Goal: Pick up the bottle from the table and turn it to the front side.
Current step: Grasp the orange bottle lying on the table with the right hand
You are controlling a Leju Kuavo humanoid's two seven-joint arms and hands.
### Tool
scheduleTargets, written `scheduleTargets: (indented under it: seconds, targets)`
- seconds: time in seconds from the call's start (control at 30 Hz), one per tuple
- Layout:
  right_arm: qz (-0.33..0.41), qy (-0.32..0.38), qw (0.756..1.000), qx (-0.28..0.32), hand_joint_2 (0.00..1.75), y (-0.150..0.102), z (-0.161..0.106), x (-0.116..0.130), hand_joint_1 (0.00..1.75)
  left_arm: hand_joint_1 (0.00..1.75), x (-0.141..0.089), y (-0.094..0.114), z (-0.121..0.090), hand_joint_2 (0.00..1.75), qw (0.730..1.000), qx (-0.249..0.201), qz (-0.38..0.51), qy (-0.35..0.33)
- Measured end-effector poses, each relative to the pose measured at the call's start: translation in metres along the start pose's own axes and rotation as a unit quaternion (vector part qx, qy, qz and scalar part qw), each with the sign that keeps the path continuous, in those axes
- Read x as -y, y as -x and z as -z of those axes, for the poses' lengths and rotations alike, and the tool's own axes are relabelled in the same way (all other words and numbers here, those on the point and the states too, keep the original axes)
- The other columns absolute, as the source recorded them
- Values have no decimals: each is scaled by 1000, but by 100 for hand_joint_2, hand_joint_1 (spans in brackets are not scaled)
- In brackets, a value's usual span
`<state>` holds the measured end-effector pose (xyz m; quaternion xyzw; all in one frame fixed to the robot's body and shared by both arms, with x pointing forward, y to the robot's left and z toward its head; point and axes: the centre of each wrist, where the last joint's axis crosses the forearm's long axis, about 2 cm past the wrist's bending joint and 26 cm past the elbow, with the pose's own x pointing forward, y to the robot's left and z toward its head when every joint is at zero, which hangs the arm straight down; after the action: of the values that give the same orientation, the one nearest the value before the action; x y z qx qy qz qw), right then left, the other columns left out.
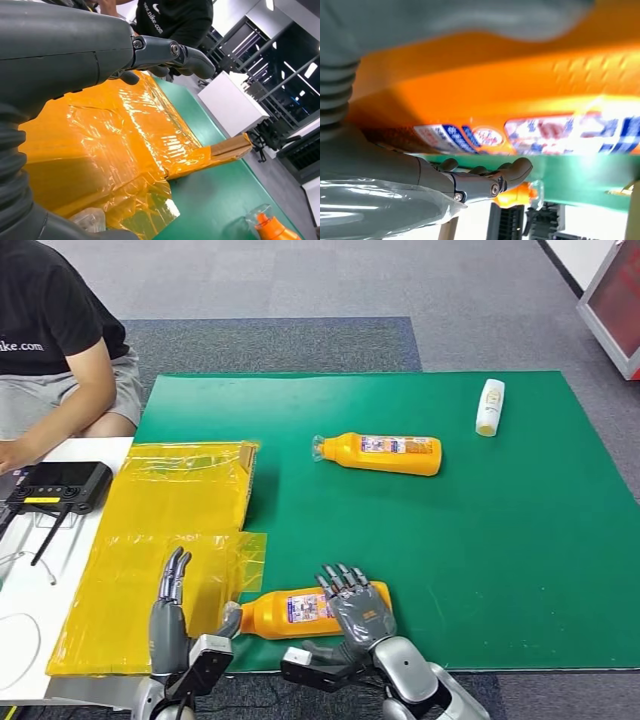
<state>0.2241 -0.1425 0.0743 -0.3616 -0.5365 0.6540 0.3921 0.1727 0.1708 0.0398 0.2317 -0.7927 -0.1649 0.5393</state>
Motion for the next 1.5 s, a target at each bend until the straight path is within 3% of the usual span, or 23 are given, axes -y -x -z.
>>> scheduleTargets:
  seconds: [0.6, 0.73, 0.77, 1.5]
  targets:
    - [32, 3, 999, -20, 175, 5, 7, -5, 5, 0, -3, 3, 0, 175, 1000, -2, 8, -4]
    - [31, -4, 999, -20, 175, 7, 7, -6, 168, 0, -4, 4, 0, 175, 1000, -2, 9, -4]
    - [31, -5, 999, -20, 175, 7, 7, -6, 175, 0, -4, 4, 0, 175, 1000, -2, 9, -4]
    - [48, -12, 998, -26, 175, 14, 9, -5, 175, 0, -4, 4, 0, 175, 1000, -5, 10, -6]
